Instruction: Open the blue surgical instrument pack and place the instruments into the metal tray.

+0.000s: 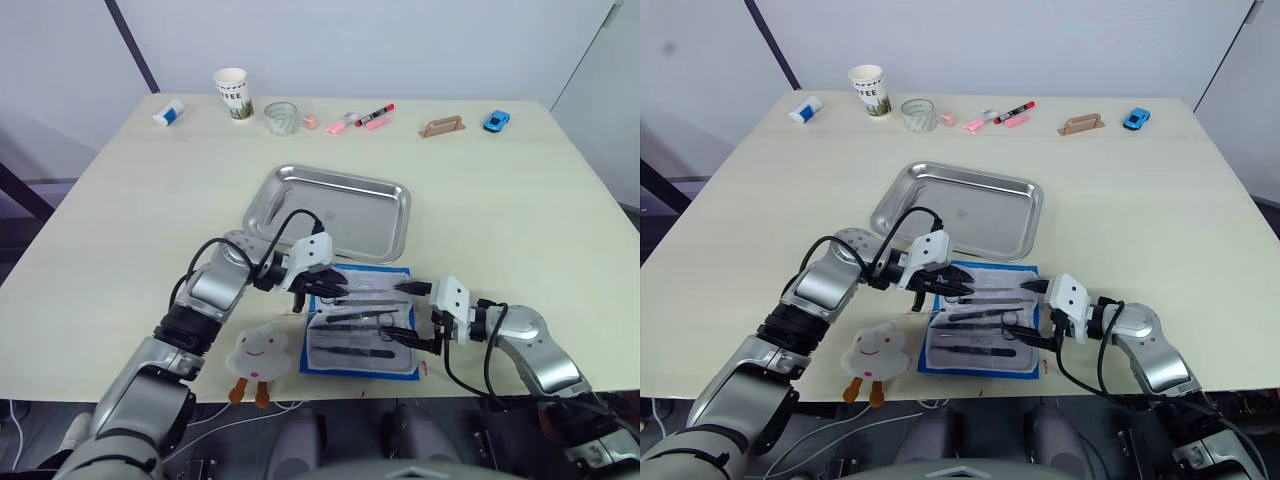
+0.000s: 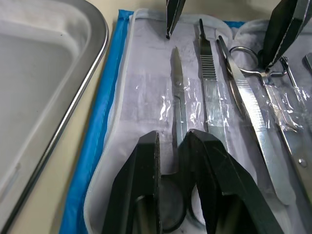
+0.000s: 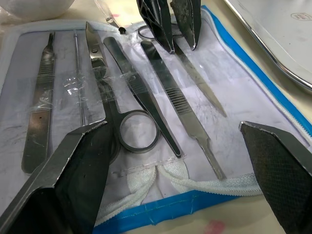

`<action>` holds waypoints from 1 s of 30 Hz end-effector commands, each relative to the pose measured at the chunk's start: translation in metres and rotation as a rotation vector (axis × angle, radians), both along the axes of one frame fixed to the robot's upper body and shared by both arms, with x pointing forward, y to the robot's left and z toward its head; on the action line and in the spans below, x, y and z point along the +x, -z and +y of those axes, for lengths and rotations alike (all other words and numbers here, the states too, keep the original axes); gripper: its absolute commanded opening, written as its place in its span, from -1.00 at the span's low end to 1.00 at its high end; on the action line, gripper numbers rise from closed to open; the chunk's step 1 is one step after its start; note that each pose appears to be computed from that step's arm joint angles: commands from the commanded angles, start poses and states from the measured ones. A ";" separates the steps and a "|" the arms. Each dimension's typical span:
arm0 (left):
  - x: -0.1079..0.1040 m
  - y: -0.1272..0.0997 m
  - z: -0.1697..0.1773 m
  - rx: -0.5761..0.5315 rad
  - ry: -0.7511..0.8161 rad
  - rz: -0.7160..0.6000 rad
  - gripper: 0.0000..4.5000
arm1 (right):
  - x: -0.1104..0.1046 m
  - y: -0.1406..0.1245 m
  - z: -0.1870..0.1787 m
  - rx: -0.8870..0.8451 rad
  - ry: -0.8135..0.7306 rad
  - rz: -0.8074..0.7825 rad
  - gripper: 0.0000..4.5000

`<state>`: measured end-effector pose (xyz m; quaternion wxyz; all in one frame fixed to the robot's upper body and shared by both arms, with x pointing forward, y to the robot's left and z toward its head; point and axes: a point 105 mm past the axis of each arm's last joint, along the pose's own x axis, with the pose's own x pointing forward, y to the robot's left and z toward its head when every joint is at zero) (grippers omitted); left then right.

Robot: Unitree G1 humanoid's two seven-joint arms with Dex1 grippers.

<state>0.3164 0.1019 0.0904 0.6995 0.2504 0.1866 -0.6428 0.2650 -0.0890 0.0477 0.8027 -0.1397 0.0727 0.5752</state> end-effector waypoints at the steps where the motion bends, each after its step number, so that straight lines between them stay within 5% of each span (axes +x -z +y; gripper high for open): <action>1: 0.003 -0.017 -0.003 -0.032 0.018 -0.036 -0.55 | -0.010 0.047 -0.011 -0.150 0.042 0.129 1.00; 27: -0.001 0.013 0.003 0.040 0.048 -0.044 -0.55 | -0.010 0.047 -0.011 -0.151 0.040 0.129 1.00; 30: -0.002 0.016 0.005 0.039 0.052 -0.035 -0.74 | -0.010 0.047 -0.011 -0.150 0.040 0.130 1.00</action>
